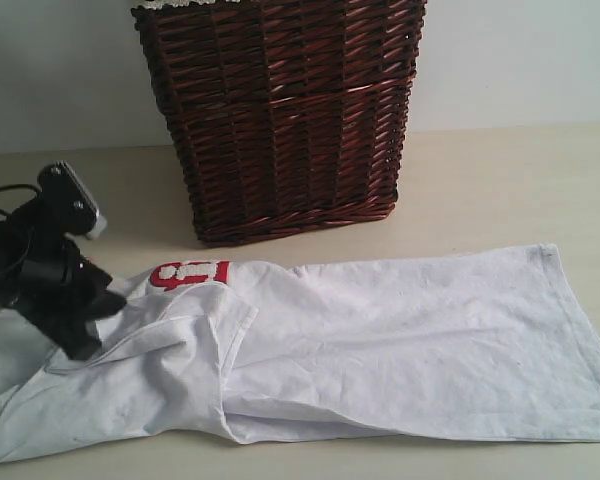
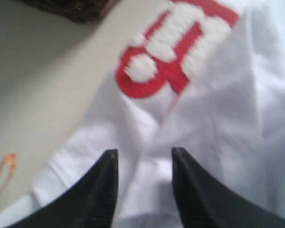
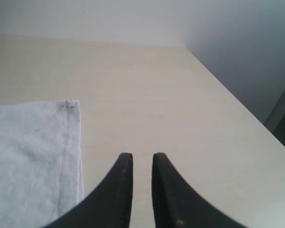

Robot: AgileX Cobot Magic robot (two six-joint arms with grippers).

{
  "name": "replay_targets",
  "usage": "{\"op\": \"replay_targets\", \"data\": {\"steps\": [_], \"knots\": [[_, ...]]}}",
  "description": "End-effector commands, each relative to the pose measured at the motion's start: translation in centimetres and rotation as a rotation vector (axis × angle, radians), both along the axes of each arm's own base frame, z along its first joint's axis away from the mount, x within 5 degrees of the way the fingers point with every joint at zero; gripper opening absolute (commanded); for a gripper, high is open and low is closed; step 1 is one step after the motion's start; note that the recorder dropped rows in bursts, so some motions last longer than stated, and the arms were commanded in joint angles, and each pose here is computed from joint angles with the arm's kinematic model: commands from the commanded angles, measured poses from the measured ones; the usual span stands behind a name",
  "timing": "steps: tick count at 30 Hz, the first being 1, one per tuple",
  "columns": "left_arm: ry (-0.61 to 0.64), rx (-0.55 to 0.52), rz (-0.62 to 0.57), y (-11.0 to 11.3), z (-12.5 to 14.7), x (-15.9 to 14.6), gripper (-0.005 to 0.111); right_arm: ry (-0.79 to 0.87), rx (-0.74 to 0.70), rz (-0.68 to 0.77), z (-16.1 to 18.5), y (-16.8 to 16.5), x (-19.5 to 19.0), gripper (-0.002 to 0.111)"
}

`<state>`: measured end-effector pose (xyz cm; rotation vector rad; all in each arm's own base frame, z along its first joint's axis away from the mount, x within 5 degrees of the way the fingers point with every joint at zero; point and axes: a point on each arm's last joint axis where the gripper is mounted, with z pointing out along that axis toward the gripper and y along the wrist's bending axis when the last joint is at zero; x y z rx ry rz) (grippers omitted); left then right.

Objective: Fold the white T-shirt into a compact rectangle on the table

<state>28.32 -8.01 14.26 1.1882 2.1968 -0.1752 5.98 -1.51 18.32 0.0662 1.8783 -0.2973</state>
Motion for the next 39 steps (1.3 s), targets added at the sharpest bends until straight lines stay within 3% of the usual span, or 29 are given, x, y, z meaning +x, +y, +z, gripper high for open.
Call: {"op": "replay_targets", "data": {"steps": [1,6,10,17,21,26,29,33,37,39], "knots": [[0.084,0.081,-0.236,0.0,-1.2,-2.6,0.06,-0.007,-0.002,-0.003,-0.1,0.0,0.0,0.017],[0.01,0.208,-0.389,0.4,-1.5,-2.0,0.059,-0.007,-0.002,-0.003,-0.1,0.0,0.0,0.017],[0.018,0.189,-0.348,0.3,-1.8,-1.6,0.052,-0.007,-0.002,-0.003,-0.1,0.0,0.0,0.017],[0.01,0.134,-0.203,0.3,-1.6,-1.1,0.0,-0.007,-0.002,-0.003,-0.1,0.0,0.0,0.017],[-0.033,0.194,-0.1,1.1,-1.5,-0.3,0.0,-0.007,-0.002,-0.003,-0.1,0.0,0.0,0.017],[-0.093,0.229,-0.051,1.4,-0.7,0.9,0.0,-0.007,-0.002,-0.003,-0.1,0.0,0.0,0.017],[-0.12,0.144,0.021,0.9,0.9,2.5,0.0,-0.007,-0.002,-0.003,-0.1,0.0,0.0,0.017],[-0.112,-0.045,0.147,-0.1,2.7,4.0,0.0,-0.007,-0.002,-0.003,-0.1,0.0,0.0,0.017],[-0.138,-0.054,0.179,0.0,3.3,4.7,0.001,-0.007,-0.002,-0.003,-0.1,0.0,0.0,0.017],[-0.145,-0.04,0.185,0.1,3.3,4.7,0.007,-0.007,-0.002,-0.003,-0.1,0.0,0.0,0.017]]}}
